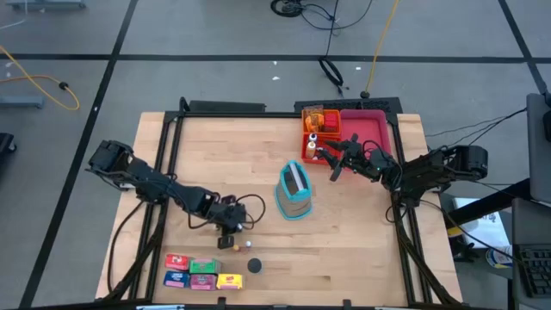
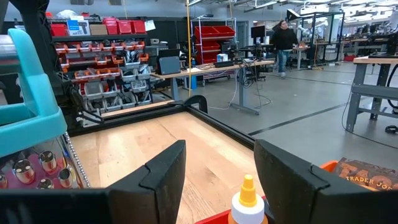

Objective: Pick & Place Kitchen Items
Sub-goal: Put the small orange food coloring bottle into the red bin

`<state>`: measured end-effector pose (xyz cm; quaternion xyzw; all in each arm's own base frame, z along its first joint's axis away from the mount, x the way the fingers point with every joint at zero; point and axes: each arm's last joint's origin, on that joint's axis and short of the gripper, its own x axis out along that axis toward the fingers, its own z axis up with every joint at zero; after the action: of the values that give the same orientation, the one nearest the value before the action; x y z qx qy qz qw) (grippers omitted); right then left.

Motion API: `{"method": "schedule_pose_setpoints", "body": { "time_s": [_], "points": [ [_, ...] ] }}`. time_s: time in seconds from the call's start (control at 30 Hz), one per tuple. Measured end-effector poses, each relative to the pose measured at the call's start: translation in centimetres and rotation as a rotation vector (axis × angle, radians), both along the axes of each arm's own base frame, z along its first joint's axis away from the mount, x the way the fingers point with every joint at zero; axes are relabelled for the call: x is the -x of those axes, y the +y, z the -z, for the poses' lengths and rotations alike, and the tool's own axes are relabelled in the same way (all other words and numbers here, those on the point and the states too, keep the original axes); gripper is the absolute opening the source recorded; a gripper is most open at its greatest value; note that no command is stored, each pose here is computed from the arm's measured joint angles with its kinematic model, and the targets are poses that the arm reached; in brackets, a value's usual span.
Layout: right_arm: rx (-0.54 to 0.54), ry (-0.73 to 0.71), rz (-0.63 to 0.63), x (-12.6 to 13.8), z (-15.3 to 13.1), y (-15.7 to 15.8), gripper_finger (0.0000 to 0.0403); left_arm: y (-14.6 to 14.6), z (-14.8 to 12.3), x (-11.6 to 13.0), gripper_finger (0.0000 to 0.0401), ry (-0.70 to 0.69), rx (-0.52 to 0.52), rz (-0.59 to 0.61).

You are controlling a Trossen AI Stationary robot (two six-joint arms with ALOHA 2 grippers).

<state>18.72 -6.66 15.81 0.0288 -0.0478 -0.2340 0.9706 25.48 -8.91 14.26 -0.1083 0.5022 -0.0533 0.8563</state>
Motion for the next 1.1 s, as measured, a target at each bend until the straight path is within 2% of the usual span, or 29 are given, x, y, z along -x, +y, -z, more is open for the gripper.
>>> {"method": "schedule_pose_setpoints", "body": {
  "time_s": [0.27,0.43,0.63,0.8,0.93,1.1],
  "points": [
    [0.000,0.000,0.000,0.0,0.0,0.0,0.0183,1.1,-1.8,-1.1,0.0050,0.063,-0.041,-0.018],
    [0.000,0.000,0.000,0.0,0.0,0.0,0.0183,1.5,-4.0,-2.1,0.0059,0.083,-0.085,0.021],
    [0.000,0.000,0.000,0.0,0.0,0.0,0.0183,2.3,-8.1,-3.5,0.0048,0.084,-0.162,0.066],
    [0.000,0.000,0.000,0.0,0.0,0.0,0.0183,3.1,-12.3,-4.2,0.0061,0.064,-0.283,0.076],
    [0.000,0.000,0.000,0.0,0.0,0.0,0.0183,3.9,-15.8,-5.0,0.0056,-0.017,-0.386,0.080],
    [0.000,0.000,0.000,0.0,0.0,0.0,0.0183,5.3,-19.3,-5.9,0.0048,-0.139,-0.426,0.055]
  ]
}}
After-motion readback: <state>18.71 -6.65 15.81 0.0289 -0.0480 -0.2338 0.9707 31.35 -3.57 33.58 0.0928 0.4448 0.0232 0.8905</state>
